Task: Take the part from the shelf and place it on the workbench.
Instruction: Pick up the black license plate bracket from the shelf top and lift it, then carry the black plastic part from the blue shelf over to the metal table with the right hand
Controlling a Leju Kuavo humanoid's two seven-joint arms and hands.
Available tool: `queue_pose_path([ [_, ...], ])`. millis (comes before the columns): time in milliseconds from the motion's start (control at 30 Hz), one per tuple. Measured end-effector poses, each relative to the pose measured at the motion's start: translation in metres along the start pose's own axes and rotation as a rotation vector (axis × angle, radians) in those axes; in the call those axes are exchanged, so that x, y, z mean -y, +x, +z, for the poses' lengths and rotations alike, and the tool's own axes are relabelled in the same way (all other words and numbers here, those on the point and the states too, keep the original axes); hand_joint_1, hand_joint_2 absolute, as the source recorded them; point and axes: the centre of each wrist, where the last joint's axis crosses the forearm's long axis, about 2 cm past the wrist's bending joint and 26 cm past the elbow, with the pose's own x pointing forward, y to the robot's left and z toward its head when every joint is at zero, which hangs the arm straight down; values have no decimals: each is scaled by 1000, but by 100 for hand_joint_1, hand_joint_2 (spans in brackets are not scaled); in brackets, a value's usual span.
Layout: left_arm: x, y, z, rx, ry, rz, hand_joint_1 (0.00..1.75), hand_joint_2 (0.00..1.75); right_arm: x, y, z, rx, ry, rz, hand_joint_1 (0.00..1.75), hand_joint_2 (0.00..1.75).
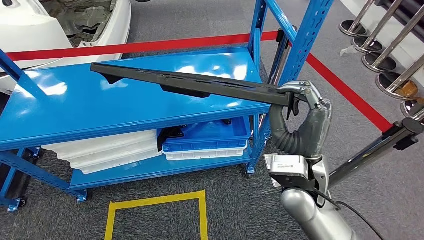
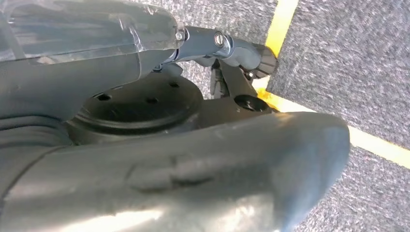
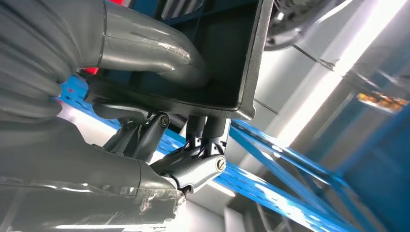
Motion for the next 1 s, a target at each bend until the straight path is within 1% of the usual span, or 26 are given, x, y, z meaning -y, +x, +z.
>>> queue_pose_path([
  [233,4,7,-3,19,-14,-4,0,0,6,-3,-4,19,-20,1,175,175],
  [433,11,15,-5,43,-25,9,0,0,8,-3,-6,36,-32,-44,175,175],
  [533,10,13,-5,40,-17,16,0,0,7,-3,-6,45,-34,-61,175,175],
  [700,4,3,-1,31,2,25,0,0,6,-3,0,27,-30,-71,175,175],
  [1000,1,3,-1,31,35,19,0,0,7,-4,7,20,-38,-72,175,175],
])
